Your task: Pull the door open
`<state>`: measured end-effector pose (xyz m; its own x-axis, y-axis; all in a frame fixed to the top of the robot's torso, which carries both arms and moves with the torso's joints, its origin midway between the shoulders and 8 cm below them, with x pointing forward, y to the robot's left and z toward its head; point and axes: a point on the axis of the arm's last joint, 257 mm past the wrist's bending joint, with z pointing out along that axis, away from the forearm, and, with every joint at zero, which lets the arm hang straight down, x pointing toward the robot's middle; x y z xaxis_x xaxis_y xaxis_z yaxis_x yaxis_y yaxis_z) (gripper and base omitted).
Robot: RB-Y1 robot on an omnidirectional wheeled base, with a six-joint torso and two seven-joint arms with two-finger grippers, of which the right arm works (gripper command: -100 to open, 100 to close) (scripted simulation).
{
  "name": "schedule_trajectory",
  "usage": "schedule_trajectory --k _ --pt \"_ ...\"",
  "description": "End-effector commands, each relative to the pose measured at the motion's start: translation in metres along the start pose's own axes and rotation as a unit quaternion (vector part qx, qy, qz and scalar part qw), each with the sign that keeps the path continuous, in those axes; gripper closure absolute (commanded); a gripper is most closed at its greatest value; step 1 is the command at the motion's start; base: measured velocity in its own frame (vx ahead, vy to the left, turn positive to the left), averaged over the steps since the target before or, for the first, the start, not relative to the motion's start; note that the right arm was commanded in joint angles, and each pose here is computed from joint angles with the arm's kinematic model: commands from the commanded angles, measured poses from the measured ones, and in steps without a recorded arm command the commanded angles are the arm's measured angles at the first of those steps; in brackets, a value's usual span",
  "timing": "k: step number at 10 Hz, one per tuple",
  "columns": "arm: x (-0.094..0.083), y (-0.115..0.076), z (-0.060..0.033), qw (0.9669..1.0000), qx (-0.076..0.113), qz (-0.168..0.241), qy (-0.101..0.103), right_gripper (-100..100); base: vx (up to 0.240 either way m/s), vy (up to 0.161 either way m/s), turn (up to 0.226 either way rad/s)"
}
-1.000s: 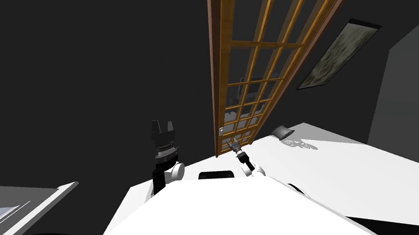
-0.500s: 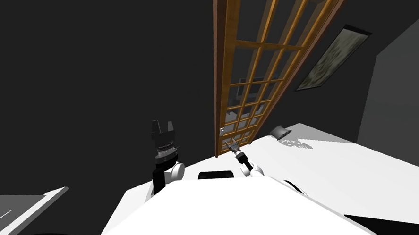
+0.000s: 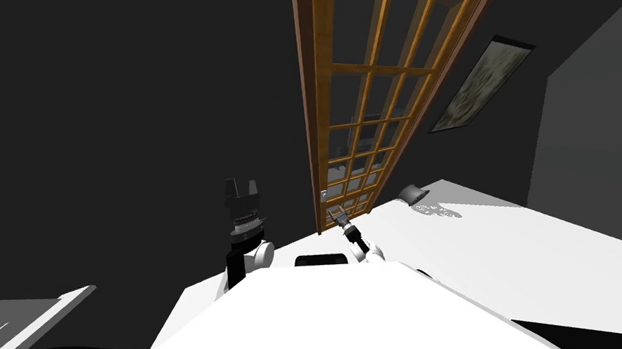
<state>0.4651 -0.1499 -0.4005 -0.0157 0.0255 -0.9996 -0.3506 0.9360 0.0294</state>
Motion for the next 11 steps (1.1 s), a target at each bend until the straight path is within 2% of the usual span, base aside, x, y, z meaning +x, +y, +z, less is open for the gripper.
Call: schedule_trajectory --k 1,2,4,5,6,8,10,11 --pt "0.004 0.004 -0.0008 1.0000 -0.003 0.000 0.002 -100 0.012 0.021 0.011" --pt "0.004 0.010 0.0010 1.0000 -0.006 0.000 0.002 -100 0.013 0.019 -0.053" --pt "0.005 0.040 0.0100 0.9997 -0.024 0.000 0.002 -100 0.084 0.013 -0.256" --pt "0.005 0.040 0.0100 0.9997 -0.024 0.000 0.002 -100 0.110 0.020 -0.086" --pt "0.004 0.055 0.0141 0.9995 -0.033 0.001 0.002 -100 0.175 0.015 -0.272" --pt "0.004 0.067 0.0169 0.9992 -0.039 0.003 0.001 -100 0.182 0.034 -0.164" --pt "0.004 0.067 0.0169 0.9992 -0.039 0.003 0.001 -100 0.073 0.017 -0.015" --pt "0.003 0.076 0.0193 0.9990 -0.044 0.004 0.000 -100 0.114 0.031 -0.184"
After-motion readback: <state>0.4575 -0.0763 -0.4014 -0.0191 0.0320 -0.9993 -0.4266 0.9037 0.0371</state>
